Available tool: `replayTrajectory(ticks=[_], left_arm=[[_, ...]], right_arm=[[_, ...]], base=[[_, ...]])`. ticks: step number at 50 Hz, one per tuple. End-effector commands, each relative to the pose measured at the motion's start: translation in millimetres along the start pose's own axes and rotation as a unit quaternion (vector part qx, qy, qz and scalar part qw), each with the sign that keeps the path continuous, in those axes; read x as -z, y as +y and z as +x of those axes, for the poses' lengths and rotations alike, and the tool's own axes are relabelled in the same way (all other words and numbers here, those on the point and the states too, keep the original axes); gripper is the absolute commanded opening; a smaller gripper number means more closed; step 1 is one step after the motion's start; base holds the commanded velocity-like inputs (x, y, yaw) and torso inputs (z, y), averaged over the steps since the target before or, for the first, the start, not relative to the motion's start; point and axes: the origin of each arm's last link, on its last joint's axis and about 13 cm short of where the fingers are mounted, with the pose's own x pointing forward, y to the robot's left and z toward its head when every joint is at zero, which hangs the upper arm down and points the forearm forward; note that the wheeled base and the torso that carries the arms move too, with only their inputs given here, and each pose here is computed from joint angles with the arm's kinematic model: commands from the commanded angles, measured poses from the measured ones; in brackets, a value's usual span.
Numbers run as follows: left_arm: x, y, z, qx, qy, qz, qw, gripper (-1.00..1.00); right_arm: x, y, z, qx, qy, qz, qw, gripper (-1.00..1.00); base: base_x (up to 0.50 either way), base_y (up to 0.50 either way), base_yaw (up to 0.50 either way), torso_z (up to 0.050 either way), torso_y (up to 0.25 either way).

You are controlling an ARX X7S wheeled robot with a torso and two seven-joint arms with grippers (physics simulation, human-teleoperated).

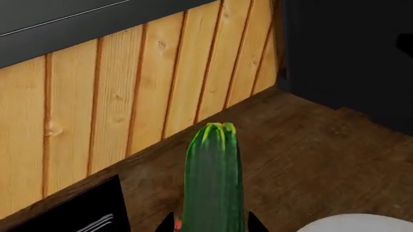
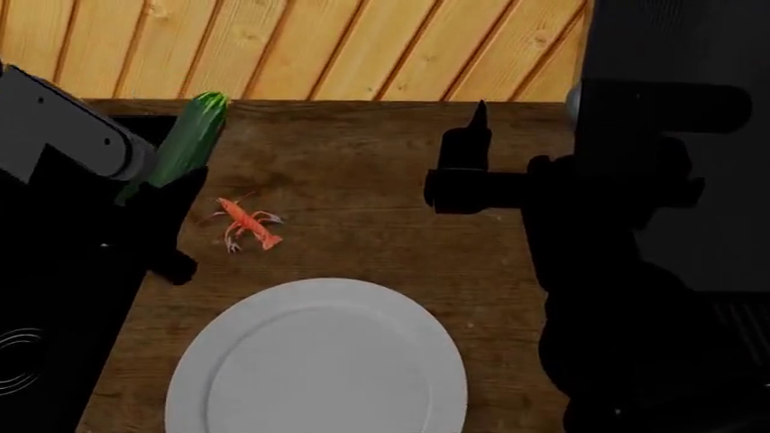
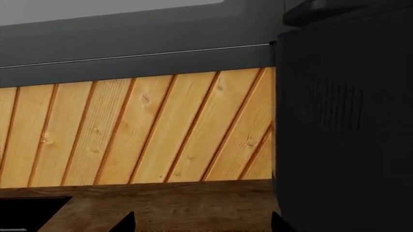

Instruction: Pick the zucchini from the sink and place it on the plate located on the counter

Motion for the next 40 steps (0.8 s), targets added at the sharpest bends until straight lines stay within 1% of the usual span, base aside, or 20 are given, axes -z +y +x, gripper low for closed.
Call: replayTrajectory(ticks=[1,2,5,7,10,19,27,40], left_arm=[[-16,-11.4,2,0.082,0.060,0.050,0.994,-1.00],[-17,-12.0,2,0.084,0.062,0.050,0.993,-1.00],[-21,-15.6,2,0.106,0.074,0.076,0.989,-1.00],[-22,-17.4,3,0.114,0.081,0.085,0.986,-1.00],[-24,-21.5,3,0.136,0.093,0.095,0.982,-1.00],[-20,-27.8,9,0.172,0.125,0.122,0.970,-1.00],[-17,-32.3,13,0.192,0.138,0.134,0.962,-1.00],[-15,-42.1,13,0.217,0.152,0.145,0.953,-1.00]], right_arm=[[2,0.2,-1,-0.003,0.000,0.002,1.000,1.00],[2,0.2,-1,-0.004,0.001,0.002,1.000,1.00],[4,-0.3,-1,-0.003,0.001,0.003,1.000,1.00],[4,-0.2,-2,-0.002,0.002,0.003,1.000,1.00],[5,0.1,-2,-0.003,0.002,0.004,1.000,1.00],[8,-1.2,-2,-0.002,0.004,0.007,1.000,1.00],[13,-4.6,-3,0.002,0.007,0.008,1.000,1.00],[12,-3.9,-6,0.003,0.007,0.008,1.000,1.00]], base=[[0.00,0.00,0.00,0.000,0.000],[0.00,0.00,0.00,0.000,0.000],[0.00,0.00,0.00,0.000,0.000],[0.00,0.00,0.00,0.000,0.005],[0.00,0.00,0.00,0.000,0.000],[0.00,0.00,0.00,0.000,0.000],[0.00,0.00,0.00,0.000,0.001],[0.00,0.00,0.00,0.000,0.000]])
